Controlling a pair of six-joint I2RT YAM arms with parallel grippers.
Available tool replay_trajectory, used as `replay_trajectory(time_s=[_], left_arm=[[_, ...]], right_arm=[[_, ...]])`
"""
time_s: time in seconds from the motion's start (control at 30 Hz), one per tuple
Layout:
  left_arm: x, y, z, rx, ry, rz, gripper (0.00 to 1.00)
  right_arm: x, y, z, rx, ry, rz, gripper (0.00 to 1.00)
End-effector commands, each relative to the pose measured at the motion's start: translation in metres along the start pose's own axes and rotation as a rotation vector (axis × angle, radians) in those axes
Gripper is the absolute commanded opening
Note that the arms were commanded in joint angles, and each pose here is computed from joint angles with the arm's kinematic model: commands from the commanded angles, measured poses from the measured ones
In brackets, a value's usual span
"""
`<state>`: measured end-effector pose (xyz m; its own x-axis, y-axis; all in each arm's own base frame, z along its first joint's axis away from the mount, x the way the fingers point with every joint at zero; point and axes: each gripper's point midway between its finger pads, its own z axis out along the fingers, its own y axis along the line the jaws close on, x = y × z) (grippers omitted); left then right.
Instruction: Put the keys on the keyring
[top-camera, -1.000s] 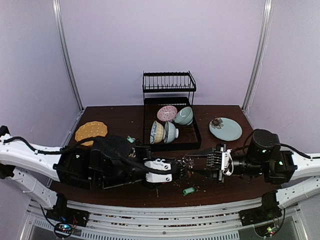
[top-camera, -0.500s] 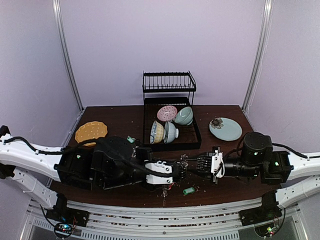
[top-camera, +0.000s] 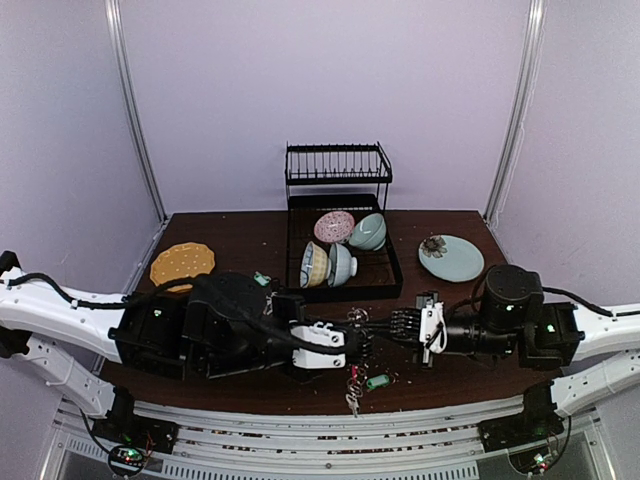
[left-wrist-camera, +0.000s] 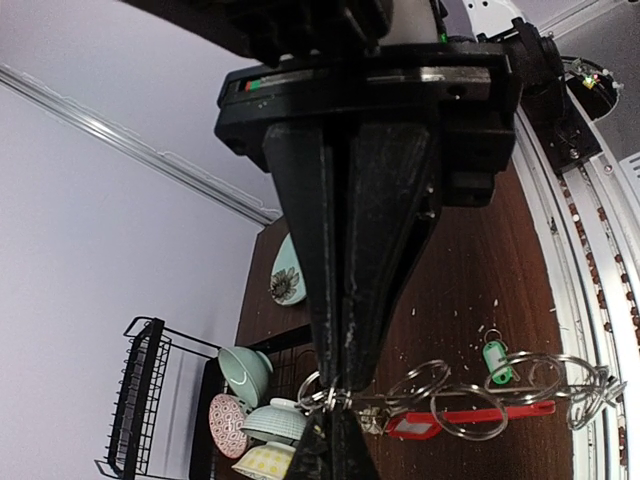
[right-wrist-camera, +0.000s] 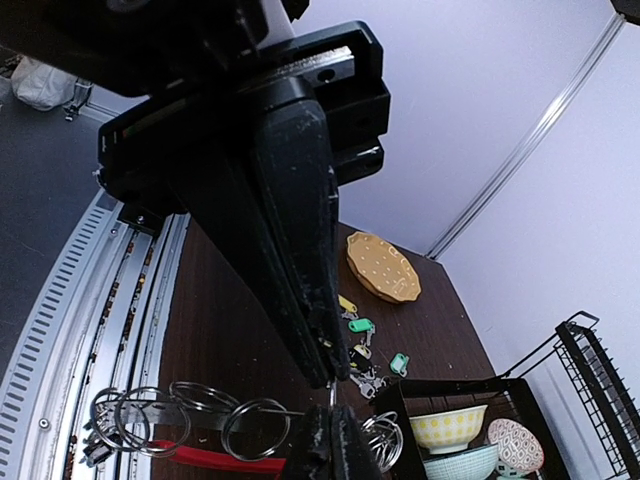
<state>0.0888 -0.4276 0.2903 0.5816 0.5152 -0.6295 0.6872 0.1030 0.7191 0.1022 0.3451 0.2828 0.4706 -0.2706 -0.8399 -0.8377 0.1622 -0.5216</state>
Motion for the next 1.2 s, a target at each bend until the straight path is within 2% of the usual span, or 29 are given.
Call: replay_trajectory(time_s=[0.0, 0.1, 0.13, 0.17, 0.2, 0.23, 0.3, 0.53, 0.7, 0.9, 1.03, 1.17], left_arm=[[-0.030, 0.016, -0.006, -0.024, -0.109, -0.051, 0.00], [-0.033, 0.013, -0.010, -0.006, -0.146, -0.071, 0.00], [-0.035, 0.013, -0.013, -0.005, -0.165, -0.089, 0.04], [-0.035, 0.014, -0.016, -0.015, -0.183, -0.103, 0.19], [-0.035, 0.017, -0.019, -0.040, -0.205, -0.119, 0.31], [-0.035, 0.020, -0.023, -0.066, -0.232, -0.142, 0.37], [-0.040, 0.024, -0.031, -0.097, -0.306, -0.190, 0.41], [-0.064, 0.027, -0.042, -0.116, -0.493, -0.237, 0.40], [-0.080, 0.021, -0.054, -0.097, -0.624, -0.205, 0.30], [-0.078, 0.012, -0.041, -0.067, -0.595, -0.193, 0.28], [-0.078, 0.019, -0.037, -0.103, -0.587, -0.238, 0.20], [-0.078, 0.023, -0.031, -0.115, -0.569, -0.261, 0.17]], right_arm=[[-0.016, -0.014, -0.004, 0.053, -0.036, 0.013, 0.00], [-0.022, -0.017, -0.009, 0.066, -0.068, 0.039, 0.00], [-0.027, -0.017, -0.012, 0.066, -0.097, 0.047, 0.00], [-0.032, -0.016, -0.017, 0.062, -0.135, 0.053, 0.00], [-0.038, -0.015, -0.021, 0.060, -0.177, 0.061, 0.00], [-0.045, -0.014, -0.026, 0.056, -0.224, 0.068, 0.00], [-0.057, -0.011, -0.034, 0.042, -0.309, 0.078, 0.00], [-0.076, 0.004, -0.046, -0.019, -0.496, 0.103, 0.00], [-0.082, 0.008, -0.045, -0.047, -0.540, 0.116, 0.00], [-0.086, 0.006, -0.046, -0.043, -0.560, 0.128, 0.00], [-0.086, 0.007, -0.045, -0.049, -0.558, 0.124, 0.00], [-0.084, 0.008, -0.043, -0.054, -0.549, 0.123, 0.00]])
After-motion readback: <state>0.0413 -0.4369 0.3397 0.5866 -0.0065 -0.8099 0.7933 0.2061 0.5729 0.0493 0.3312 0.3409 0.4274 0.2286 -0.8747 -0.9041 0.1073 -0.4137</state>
